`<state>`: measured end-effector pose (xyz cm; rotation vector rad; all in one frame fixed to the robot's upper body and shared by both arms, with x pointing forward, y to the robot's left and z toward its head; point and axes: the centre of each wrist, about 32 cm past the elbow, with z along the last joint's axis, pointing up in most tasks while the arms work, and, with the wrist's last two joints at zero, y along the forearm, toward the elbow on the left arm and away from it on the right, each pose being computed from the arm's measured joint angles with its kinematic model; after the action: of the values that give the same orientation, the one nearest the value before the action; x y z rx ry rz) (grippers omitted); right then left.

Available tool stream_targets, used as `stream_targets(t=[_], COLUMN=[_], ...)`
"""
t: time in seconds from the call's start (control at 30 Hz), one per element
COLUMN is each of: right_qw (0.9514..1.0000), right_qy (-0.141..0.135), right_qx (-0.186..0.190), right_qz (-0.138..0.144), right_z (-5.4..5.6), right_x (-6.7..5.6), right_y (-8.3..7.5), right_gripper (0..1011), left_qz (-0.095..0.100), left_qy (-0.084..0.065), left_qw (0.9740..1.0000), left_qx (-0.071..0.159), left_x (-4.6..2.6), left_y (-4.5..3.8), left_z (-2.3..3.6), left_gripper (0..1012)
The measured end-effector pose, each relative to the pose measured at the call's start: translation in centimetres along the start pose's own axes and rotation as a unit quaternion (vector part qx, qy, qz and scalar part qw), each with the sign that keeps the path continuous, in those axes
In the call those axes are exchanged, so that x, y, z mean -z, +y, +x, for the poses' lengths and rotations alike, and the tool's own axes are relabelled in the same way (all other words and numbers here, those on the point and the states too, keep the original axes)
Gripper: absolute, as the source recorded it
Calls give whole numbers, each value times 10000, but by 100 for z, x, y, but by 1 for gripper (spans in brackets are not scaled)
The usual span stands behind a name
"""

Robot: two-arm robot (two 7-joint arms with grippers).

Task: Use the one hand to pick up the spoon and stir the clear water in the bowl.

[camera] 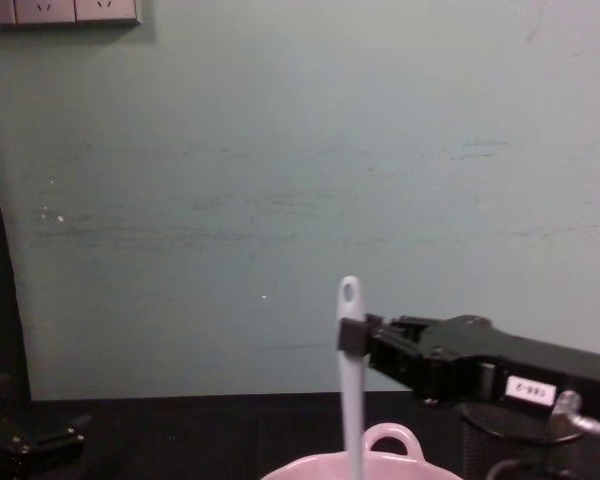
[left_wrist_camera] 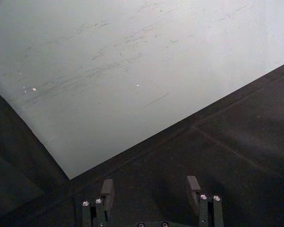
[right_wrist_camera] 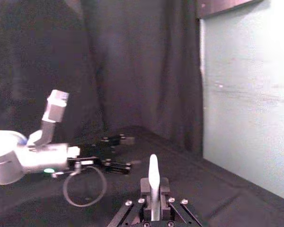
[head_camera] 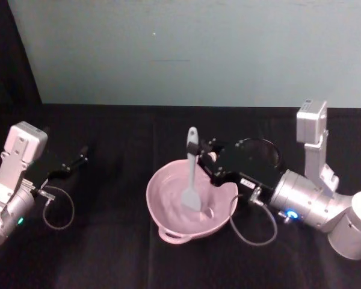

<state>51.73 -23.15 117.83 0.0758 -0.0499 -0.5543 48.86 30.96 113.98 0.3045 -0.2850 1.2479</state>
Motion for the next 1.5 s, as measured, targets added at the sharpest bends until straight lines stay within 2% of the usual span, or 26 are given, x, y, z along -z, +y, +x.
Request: stream_targets(t=[0.13, 0.3, 0.5, 0.7, 0.87, 1.0, 1.1, 1.3, 1.5], right_qw=[9998, 9995, 9996, 9999, 9999, 9994, 9991, 9991, 9997], right_qy=[60, 91, 89, 41, -47, -141, -197, -229, -202], right_qx=[-192, -282, -249, -96, 106, 307, 376, 342, 86], right_qz=[35, 71, 82, 55, 46, 27, -1, -79, -98], right_z=[-107, -131, -47, 103, 213, 293, 307, 253, 89], right_x=[17, 29, 57, 78, 55, 12, -13, -34, -40], right_y=[86, 185, 315, 374, 315, 176, 85, -16, -10], right_gripper=[110, 110, 110, 109, 110, 109, 110, 110, 110], left_qz=[0, 0, 0, 0, 0, 0, 0, 0, 0], left_qy=[0, 0, 0, 0, 0, 0, 0, 0, 0], left_qw=[10000, 10000, 10000, 10000, 10000, 10000, 10000, 10000, 10000], left_qx=[0, 0, 0, 0, 0, 0, 0, 0, 0], left_x=[0, 0, 0, 0, 0, 0, 0, 0, 0], left_y=[0, 0, 0, 0, 0, 0, 0, 0, 0], left_z=[0, 0, 0, 0, 0, 0, 0, 0, 0], left_gripper=[1005, 1005, 1005, 1005, 1005, 1005, 1005, 1005, 1005])
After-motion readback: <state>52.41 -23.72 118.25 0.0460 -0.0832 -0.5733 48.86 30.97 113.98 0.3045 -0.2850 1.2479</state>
